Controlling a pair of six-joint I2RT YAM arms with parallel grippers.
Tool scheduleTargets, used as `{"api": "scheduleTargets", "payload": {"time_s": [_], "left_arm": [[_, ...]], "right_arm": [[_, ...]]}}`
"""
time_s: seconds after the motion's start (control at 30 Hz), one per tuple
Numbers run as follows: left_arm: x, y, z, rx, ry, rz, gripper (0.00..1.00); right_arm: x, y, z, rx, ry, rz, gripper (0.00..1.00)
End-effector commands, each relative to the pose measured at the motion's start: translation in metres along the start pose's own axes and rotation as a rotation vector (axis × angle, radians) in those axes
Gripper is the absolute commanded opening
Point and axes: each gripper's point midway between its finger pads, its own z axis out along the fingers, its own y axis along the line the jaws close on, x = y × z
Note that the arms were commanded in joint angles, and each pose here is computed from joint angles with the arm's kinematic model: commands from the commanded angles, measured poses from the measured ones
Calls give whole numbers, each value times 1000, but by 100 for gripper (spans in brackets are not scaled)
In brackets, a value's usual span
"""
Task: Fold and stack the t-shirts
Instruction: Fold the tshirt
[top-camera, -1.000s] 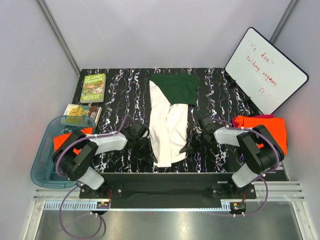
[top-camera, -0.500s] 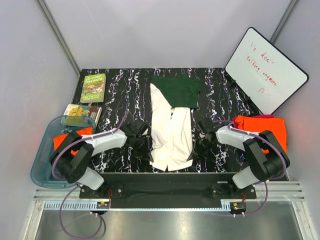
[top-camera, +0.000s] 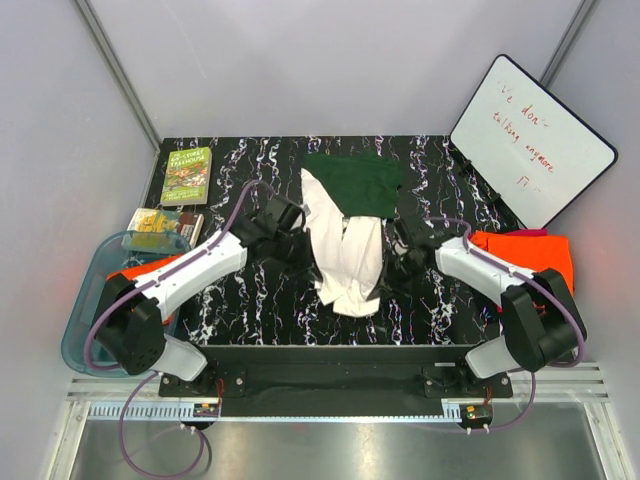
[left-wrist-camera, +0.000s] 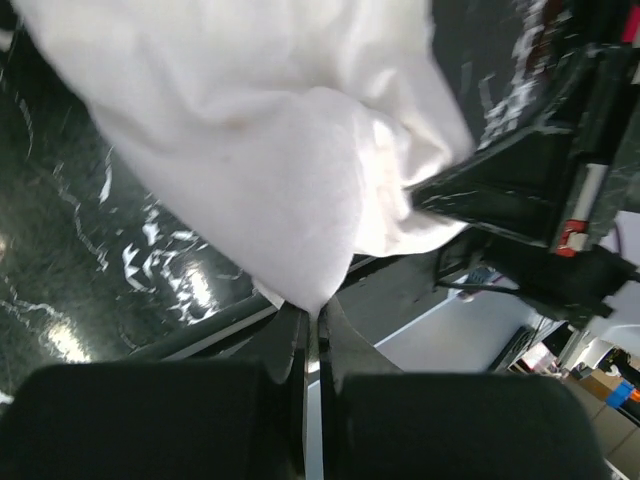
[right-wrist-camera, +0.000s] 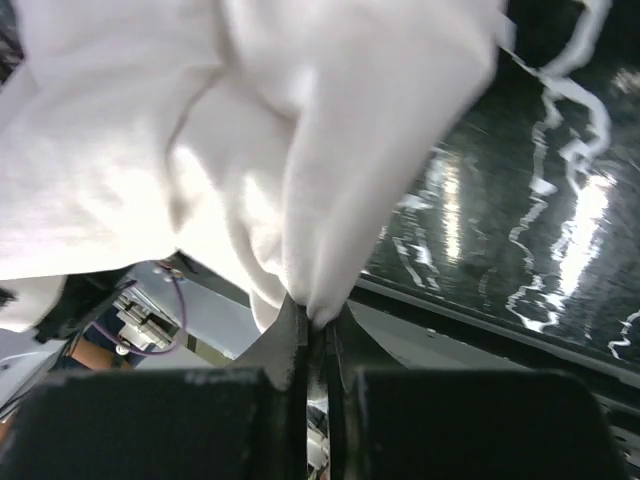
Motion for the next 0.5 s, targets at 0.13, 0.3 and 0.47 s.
{"api": "scheduleTargets", "payload": {"time_s": [0.13, 0.3, 0.47], "left_arm": [[-44, -33, -7, 22, -54, 44, 0], [-72, -30, -3, 9, -73, 29, 0], [-103, -16, 7, -11, -71, 0, 0]], "right_arm": [[-56, 52, -25, -33, -99, -150, 1], [-101, 60, -28, -22, -134, -166, 1], [-148, 69, -25, -14, -156, -181, 1]]}}
